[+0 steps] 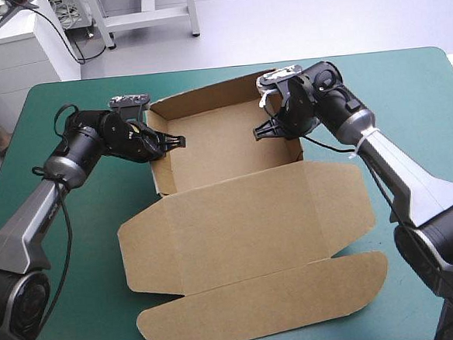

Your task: Fold the box

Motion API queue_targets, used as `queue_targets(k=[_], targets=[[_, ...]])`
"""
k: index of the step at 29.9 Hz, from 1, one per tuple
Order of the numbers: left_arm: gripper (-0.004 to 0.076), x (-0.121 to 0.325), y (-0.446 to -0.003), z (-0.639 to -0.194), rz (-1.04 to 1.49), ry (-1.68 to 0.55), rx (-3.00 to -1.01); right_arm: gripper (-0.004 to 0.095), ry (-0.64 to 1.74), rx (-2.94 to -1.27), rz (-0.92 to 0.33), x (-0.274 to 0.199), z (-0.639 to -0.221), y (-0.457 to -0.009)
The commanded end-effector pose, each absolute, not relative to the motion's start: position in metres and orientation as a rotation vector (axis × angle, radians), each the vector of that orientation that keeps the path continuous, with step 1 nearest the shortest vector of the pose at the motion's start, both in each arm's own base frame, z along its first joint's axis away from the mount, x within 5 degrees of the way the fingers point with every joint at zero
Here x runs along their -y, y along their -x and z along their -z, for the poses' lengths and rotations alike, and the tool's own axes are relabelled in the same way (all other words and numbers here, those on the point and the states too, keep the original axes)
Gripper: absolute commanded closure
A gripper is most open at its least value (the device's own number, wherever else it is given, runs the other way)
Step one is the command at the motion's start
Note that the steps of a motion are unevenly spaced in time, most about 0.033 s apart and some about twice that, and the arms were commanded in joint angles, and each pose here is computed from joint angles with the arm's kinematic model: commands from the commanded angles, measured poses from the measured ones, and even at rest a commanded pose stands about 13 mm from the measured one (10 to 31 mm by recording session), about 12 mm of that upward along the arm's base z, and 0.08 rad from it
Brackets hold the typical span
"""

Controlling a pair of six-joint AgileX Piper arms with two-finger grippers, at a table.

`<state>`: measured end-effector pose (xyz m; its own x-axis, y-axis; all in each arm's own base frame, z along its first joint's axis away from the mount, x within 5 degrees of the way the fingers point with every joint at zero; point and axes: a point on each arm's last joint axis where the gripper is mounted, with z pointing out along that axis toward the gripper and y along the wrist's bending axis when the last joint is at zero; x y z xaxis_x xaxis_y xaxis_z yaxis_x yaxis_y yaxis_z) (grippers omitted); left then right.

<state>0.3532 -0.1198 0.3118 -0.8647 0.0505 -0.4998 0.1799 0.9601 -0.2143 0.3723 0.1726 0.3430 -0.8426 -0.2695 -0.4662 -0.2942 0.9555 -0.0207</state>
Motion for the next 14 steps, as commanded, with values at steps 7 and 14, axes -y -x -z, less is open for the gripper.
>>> queue_targets(k=[7,14], targets=[[0.0732,0.142,-0.373,-0.303,0.483,-0.126,-2.551,0.0921,0.365,-2.604,-0.214,-0.179,-0.317,-0.401],[0.0732,0.148,-0.391,-0.279,0.473,-0.123,-2.612,0.0921,0.353,-2.656,-0.187,-0.164,-0.291,-0.421]])
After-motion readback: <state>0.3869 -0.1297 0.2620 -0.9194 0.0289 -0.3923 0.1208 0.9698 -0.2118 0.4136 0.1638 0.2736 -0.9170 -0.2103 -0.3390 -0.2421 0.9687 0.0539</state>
